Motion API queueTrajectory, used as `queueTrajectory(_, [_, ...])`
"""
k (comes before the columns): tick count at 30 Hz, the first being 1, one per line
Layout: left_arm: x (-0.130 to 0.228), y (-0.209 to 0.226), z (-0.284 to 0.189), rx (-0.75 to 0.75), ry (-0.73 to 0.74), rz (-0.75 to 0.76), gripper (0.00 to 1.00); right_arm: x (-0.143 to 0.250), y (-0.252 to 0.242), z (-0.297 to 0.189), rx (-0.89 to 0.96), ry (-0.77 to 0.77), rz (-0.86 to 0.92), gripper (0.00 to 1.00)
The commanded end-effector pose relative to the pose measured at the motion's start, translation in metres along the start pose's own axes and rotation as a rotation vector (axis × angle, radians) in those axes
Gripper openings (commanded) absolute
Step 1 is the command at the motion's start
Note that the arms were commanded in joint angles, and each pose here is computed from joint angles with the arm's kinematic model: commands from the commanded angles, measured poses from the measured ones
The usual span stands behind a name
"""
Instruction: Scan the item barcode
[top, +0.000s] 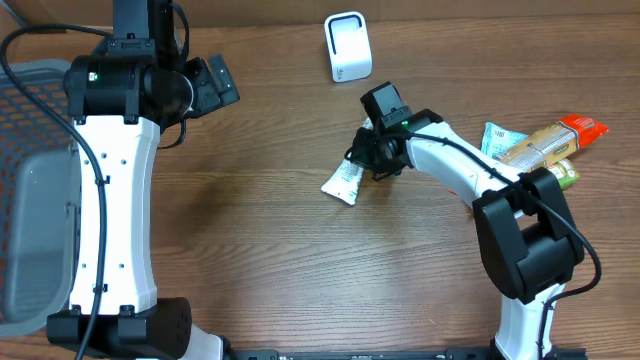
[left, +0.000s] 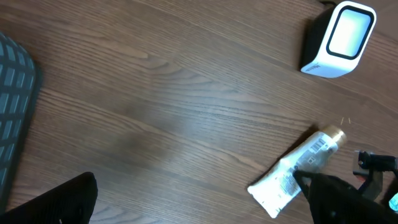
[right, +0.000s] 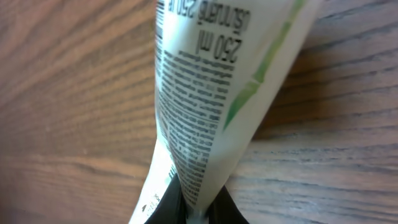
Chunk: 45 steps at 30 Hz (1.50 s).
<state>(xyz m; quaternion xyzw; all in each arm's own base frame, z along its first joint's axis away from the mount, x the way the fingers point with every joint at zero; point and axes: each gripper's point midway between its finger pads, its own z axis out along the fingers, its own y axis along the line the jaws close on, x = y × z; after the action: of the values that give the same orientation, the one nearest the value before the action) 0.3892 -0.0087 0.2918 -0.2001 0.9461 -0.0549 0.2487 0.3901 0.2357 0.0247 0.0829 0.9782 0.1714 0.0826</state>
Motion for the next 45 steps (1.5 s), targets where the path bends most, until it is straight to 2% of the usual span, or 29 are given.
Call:
queueTrajectory(1, [-0.002, 0.000, 0.001, -0.005, -0.004, 0.016, 1.00, 0.037, -0.023, 0.016, -0.017, 0.186, -0.265, 0.05])
queueTrajectory(6, [-0.002, 0.000, 0.001, -0.005, -0.004, 0.016, 1.00, 0.040, -0.029, -0.007, -0.102, 0.279, -0.515, 0.13])
queueTrajectory(8, [-0.002, 0.000, 0.001, -0.005, -0.003, 0.015, 1.00, 0.038, -0.035, -0.013, -0.106, 0.291, -0.567, 0.20])
queueTrajectory(10, [-0.002, 0.000, 0.001, -0.005, -0.004, 0.016, 1.00, 0.032, -0.043, -0.015, -0.104, 0.284, -0.556, 0.43])
queueTrajectory(11, [-0.002, 0.000, 0.001, -0.005, -0.004, 0.016, 0.99, 0.028, -0.046, -0.017, -0.117, 0.280, -0.526, 0.59])
queueTrajectory(12, [-0.002, 0.000, 0.001, -0.005, -0.003, 0.016, 1.00, 0.025, -0.048, -0.020, -0.139, 0.279, -0.491, 0.64])
queueTrajectory(16, [-0.002, 0.000, 0.001, -0.005, -0.004, 0.016, 1.00, 0.021, -0.048, -0.027, -0.229, 0.285, -0.417, 0.65])
queueTrajectory(25, [-0.002, 0.000, 0.001, -0.004, -0.004, 0.016, 0.99, 0.063, -0.044, -0.009, -0.326, 0.374, -0.372, 0.61])
queueTrajectory(28, [-0.002, 0.000, 0.001, -0.005, -0.003, 0.016, 0.99, 0.078, -0.045, 0.004, -0.309, 0.394, -0.312, 0.55])
queueTrajectory(31, [-0.002, 0.000, 0.001, -0.005, -0.004, 0.015, 1.00, 0.082, -0.050, 0.013, -0.257, 0.397, -0.202, 0.45])
queueTrajectory(32, [-0.002, 0.000, 0.001, -0.005, -0.003, 0.016, 1.00, 0.078, -0.053, 0.015, -0.226, 0.384, -0.144, 0.28])
queueTrajectory(33, [-0.002, 0.000, 0.001, -0.005, -0.003, 0.015, 1.00, 0.075, -0.051, 0.016, -0.225, 0.374, -0.123, 0.20])
queueTrajectory(36, [-0.002, 0.000, 0.001, -0.005, -0.003, 0.016, 1.00, 0.066, -0.047, 0.018, -0.236, 0.341, -0.101, 0.06])
queueTrajectory(41, [-0.002, 0.000, 0.001, -0.004, -0.004, 0.016, 0.99, 0.054, -0.036, 0.016, -0.286, 0.304, -0.116, 0.04])
queueTrajectory(45, [-0.002, 0.000, 0.001, -0.005, -0.004, 0.016, 0.99, 0.037, -0.021, -0.009, -0.346, 0.276, -0.187, 0.04])
